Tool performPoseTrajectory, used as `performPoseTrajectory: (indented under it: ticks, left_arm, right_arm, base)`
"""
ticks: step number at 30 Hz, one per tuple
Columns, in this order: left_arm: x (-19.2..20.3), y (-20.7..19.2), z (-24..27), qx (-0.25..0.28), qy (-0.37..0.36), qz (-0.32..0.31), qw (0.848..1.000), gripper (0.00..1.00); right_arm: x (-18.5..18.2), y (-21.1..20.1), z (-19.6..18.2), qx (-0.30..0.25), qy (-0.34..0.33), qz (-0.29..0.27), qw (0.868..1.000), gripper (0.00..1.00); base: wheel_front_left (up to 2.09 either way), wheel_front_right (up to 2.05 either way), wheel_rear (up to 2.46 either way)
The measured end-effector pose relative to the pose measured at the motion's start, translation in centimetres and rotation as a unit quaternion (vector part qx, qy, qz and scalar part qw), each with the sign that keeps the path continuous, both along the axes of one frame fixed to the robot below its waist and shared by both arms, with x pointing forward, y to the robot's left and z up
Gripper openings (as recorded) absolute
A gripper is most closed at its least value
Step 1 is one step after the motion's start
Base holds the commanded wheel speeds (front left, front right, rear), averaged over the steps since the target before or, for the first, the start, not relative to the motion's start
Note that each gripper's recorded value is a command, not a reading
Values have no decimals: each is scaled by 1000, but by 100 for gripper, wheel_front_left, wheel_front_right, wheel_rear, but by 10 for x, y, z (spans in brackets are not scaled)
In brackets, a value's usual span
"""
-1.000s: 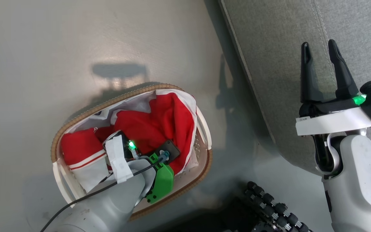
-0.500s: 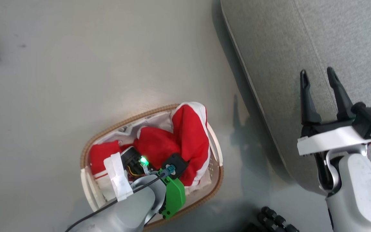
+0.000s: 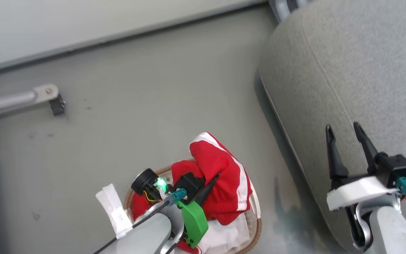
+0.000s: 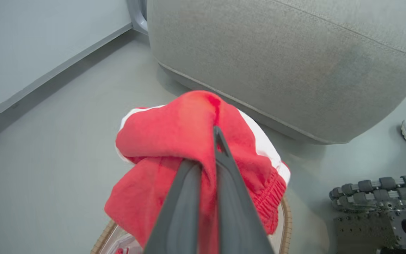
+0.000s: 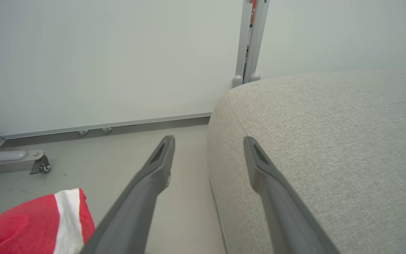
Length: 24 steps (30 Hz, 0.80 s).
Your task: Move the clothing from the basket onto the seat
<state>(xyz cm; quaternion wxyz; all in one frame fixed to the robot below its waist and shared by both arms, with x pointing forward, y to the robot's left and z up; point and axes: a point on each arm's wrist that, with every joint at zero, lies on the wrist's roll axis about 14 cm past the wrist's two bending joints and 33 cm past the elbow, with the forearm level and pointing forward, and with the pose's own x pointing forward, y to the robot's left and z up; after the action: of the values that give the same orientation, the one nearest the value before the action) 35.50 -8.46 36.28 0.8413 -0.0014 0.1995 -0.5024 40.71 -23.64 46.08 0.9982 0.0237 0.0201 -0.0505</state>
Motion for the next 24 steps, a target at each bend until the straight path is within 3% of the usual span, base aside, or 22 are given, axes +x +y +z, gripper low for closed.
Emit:
performPoseTrajectory:
  ticks: [8, 16, 24]
  left_arm:
    - [18, 20, 70, -2, -127, 8, 992, 0]
    - [48, 35, 157, 7, -257, 11, 966, 0]
    - [64, 38, 246, -14, -332, 21, 943, 0]
  right_arm:
    - [-21, 17, 24, 3, -31, 23, 999, 100]
    - [-25, 47, 55, 6, -76, 67, 995, 100]
    - [-26, 85, 78, -1, -108, 123, 986, 100]
  base:
    - [0, 0, 0]
    - [0, 0, 0]
    - [0, 0, 0]
